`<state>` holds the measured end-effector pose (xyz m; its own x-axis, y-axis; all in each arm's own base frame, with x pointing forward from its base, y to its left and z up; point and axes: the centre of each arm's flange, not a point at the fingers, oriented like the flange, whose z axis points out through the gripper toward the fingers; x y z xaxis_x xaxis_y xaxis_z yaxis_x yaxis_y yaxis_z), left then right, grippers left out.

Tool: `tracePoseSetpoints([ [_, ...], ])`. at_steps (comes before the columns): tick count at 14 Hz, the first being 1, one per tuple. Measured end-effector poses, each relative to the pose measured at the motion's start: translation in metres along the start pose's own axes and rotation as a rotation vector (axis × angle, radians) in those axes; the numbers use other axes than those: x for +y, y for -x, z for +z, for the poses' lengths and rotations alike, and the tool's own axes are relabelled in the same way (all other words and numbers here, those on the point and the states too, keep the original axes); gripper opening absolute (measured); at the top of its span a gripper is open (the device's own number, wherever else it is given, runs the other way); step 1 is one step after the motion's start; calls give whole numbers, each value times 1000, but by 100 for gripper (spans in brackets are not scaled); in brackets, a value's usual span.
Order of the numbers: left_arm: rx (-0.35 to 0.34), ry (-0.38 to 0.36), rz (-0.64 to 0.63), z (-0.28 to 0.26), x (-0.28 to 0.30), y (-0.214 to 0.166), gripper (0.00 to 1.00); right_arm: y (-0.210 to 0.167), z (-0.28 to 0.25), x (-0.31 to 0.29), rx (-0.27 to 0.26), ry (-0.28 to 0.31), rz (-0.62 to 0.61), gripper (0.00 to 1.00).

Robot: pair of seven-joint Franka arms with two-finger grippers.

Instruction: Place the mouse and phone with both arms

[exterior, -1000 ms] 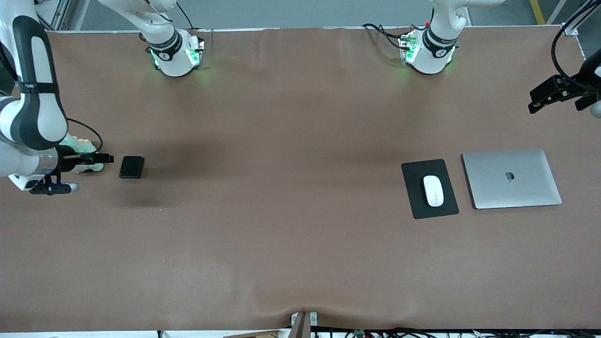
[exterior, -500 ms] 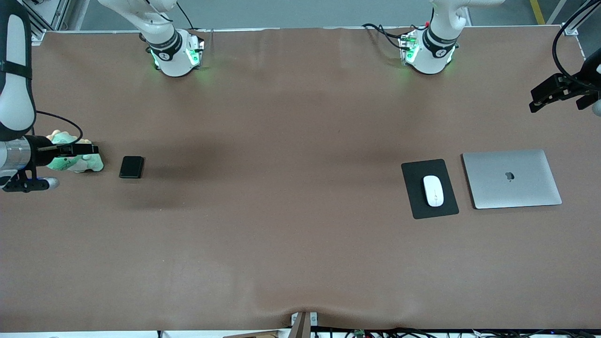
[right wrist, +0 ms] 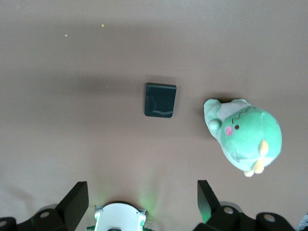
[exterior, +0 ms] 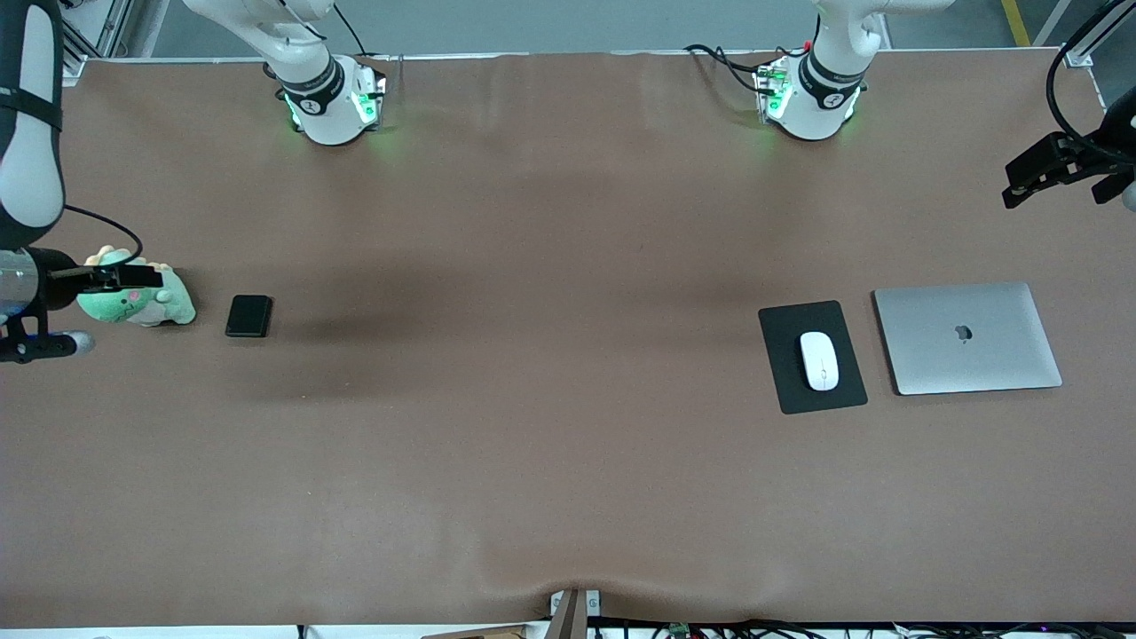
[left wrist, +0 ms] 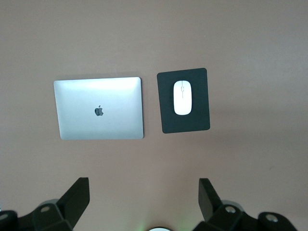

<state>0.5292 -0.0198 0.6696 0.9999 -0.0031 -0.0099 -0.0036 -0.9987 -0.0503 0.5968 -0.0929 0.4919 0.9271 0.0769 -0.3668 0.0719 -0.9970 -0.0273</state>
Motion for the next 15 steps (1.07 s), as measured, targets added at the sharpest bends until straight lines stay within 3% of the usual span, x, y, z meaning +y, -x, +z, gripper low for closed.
tracePoseSetpoints([
  [5,4,0,2,-2,0,0,100,42,-62,-29,60,6,-42,100],
  [11,14,1,4,-7,1,1,100,92,-114,-56,141,26,-82,100],
  [15,2,0,9,-6,4,2,100,124,-130,-68,168,30,-101,100],
])
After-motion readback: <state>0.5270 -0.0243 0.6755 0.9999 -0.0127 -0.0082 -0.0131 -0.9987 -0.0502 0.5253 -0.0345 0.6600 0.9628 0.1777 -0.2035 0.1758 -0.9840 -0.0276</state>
